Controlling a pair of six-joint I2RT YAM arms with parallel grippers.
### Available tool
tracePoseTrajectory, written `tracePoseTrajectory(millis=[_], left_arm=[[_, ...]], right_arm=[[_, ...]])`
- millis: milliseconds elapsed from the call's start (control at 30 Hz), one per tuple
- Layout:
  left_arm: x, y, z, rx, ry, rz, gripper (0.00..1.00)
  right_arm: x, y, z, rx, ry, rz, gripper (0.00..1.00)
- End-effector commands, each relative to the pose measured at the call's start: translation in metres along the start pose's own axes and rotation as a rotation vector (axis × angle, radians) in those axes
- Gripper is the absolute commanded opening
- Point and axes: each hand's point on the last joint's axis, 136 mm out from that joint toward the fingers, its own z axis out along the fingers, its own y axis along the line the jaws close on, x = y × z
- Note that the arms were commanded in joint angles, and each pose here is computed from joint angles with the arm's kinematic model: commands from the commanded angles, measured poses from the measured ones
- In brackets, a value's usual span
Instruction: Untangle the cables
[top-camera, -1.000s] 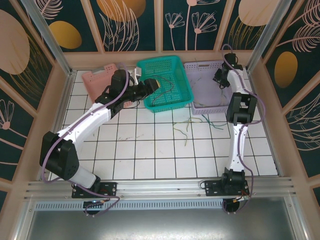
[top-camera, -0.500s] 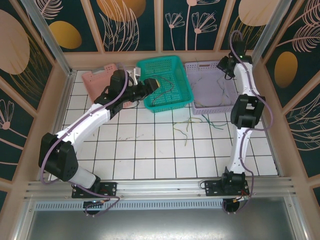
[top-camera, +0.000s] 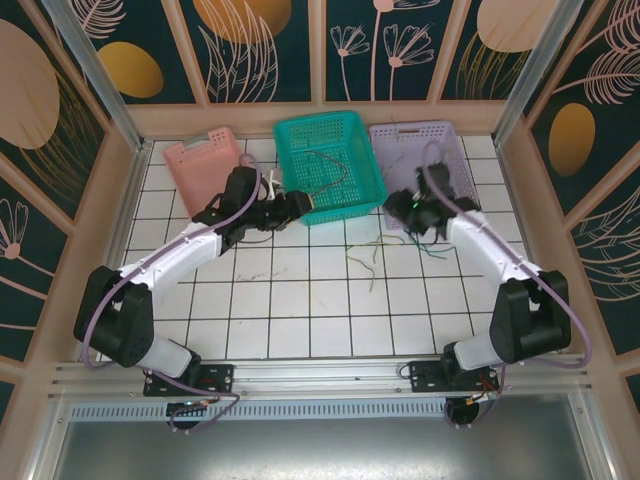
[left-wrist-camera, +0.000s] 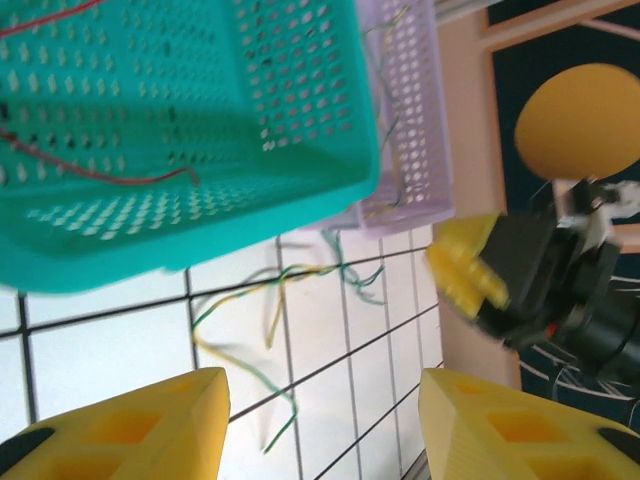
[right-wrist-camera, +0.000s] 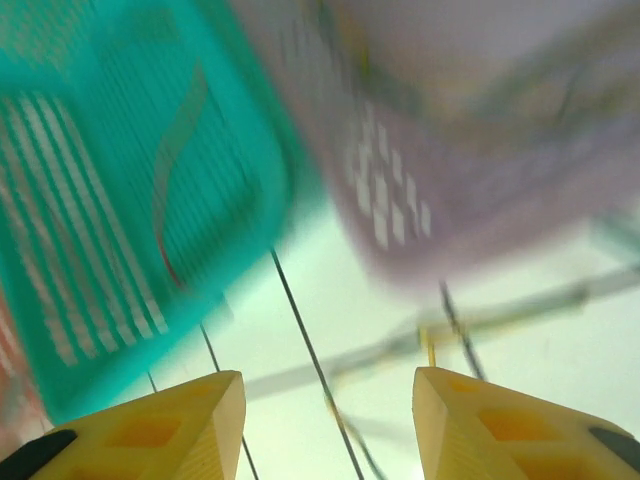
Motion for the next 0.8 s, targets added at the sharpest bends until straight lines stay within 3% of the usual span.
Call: tracePoseTrajectory(millis=[0, 200, 433, 767], left_arm=[[0.011, 0.001, -0.007, 0.013, 0.031, 0.028, 0.54], [0.016, 0.004, -0.011, 0.008, 0.031, 0.021, 0.54], [0.014, -0.005, -0.019, 0.016, 0.019, 0.037, 0.54], [0.014, -0.011, -0.031, 0.027, -0.002, 0.040, 0.54]], right_arm=[[0.057, -0.007, 0.017, 0.028, 0.105, -0.043, 0.50], [0.114, -0.031, 0.041, 0.166, 0.191, -0.430, 0.51], [0.135, -0.062, 0.049, 0.282, 0.258, -0.497, 0.53], [0.125, -0.066, 0.039, 0.402, 0.168, -0.583, 0.52]])
